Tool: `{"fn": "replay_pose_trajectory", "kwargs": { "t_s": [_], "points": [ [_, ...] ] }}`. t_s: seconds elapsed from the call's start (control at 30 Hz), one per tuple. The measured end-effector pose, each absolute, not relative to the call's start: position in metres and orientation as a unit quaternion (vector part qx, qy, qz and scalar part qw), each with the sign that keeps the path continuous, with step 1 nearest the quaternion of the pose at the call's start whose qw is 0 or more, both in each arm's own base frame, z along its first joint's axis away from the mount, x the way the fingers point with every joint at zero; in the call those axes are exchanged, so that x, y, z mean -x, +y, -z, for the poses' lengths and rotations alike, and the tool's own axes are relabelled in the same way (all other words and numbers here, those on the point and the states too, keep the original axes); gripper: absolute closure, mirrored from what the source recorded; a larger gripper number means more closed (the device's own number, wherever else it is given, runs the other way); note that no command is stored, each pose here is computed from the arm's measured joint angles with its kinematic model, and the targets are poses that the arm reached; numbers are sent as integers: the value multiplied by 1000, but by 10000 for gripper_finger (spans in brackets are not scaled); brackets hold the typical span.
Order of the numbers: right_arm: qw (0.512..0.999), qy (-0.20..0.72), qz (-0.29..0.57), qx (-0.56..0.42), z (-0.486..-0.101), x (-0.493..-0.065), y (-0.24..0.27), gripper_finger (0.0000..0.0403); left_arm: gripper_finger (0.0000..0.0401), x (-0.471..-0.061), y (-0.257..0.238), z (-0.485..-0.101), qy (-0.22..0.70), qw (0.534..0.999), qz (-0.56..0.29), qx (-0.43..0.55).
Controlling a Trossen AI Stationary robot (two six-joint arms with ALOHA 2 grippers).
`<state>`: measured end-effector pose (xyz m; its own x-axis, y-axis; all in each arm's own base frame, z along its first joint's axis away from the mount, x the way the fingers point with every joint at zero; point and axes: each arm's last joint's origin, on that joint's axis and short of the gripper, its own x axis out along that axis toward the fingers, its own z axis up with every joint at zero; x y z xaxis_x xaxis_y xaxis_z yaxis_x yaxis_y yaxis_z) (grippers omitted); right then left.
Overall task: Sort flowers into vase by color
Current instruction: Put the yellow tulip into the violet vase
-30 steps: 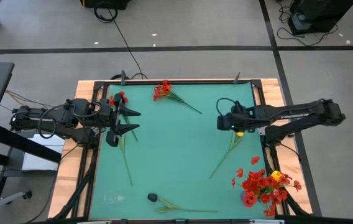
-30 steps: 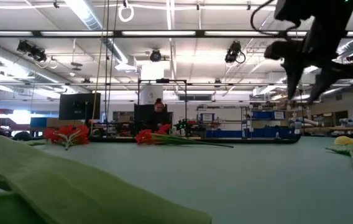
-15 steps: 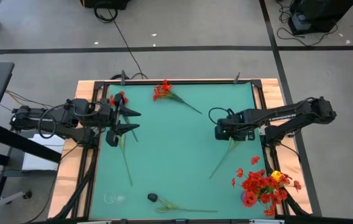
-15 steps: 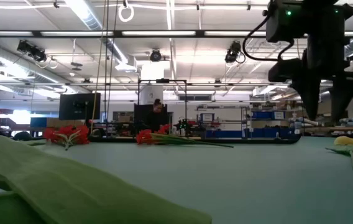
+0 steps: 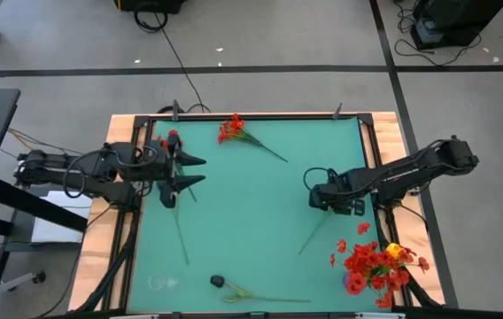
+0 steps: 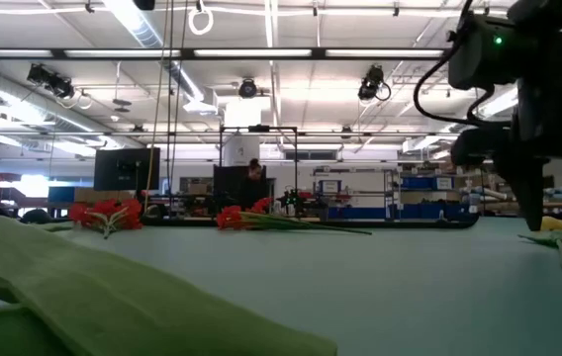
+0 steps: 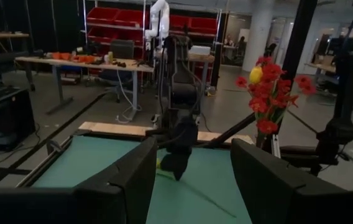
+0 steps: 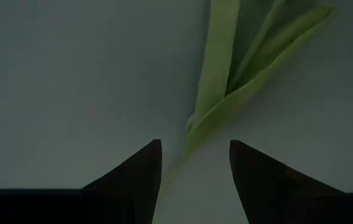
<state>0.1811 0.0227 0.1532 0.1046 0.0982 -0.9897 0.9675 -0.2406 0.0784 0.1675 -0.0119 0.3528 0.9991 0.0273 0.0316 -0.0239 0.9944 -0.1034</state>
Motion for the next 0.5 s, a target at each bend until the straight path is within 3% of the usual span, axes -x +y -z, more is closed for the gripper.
{"fn": "replay_pose_trajectory", "kwargs": {
  "t_s": [0.23, 0.5],
  "points": [
    [411, 435, 532, -600, -139, -169, 21, 234, 189, -168, -12, -353, -16, 998, -14, 57],
    [430, 433, 530, -588, -136, -168, 20, 334, 189, -169, -12, -352, -15, 998, -14, 57]
  ]
}}
